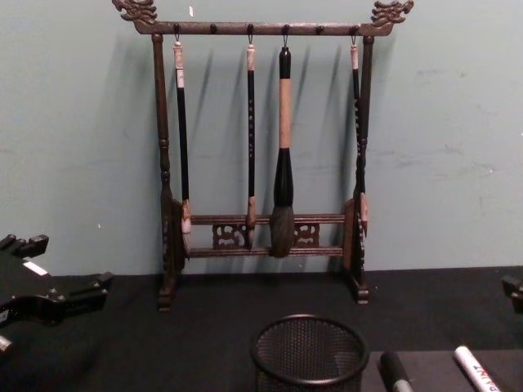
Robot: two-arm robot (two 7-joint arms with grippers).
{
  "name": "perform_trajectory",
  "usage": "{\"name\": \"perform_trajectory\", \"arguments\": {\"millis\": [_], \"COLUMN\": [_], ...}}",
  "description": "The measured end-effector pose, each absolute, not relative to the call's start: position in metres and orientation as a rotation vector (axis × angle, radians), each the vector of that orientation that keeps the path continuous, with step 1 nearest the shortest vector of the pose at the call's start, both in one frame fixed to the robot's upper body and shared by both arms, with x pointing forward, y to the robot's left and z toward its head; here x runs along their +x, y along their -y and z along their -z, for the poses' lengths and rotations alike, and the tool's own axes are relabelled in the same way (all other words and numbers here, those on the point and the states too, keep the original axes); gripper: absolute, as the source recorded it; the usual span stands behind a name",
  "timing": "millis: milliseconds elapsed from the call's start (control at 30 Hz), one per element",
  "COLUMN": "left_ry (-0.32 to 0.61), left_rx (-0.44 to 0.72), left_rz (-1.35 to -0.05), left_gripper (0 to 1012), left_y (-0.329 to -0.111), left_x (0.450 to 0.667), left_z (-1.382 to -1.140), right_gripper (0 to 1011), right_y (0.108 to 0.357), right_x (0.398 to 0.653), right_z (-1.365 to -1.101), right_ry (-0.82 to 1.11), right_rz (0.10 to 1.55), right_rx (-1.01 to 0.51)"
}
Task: Pick up the water-based marker from the table and place it into the pen holder.
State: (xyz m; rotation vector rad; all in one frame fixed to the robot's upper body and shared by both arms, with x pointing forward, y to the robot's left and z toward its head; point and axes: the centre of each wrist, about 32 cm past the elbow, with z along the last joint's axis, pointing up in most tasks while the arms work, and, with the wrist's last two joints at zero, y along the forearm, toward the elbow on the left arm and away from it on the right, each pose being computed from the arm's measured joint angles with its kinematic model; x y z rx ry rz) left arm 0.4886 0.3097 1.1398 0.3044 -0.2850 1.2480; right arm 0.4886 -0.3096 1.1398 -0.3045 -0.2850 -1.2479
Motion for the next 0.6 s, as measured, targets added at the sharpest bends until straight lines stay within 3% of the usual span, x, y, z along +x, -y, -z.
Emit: {"name": "perform_trajectory", "arguments": {"millis": [600], "left_ry": [0.285], "left_rx": [0.304], "left_rz": [-1.248], "left_gripper": [1001], "left_y": [-0.3097], "left_x": [0.4886], "left_z": [-1.1398], "right_gripper": [1000], "right_y": [0.3097], "right_x": [0.4886], "right_z": [-1.1398], "right_ry": [0.285], "right_rz": [1.248], "right_rx": [-0.304]}}
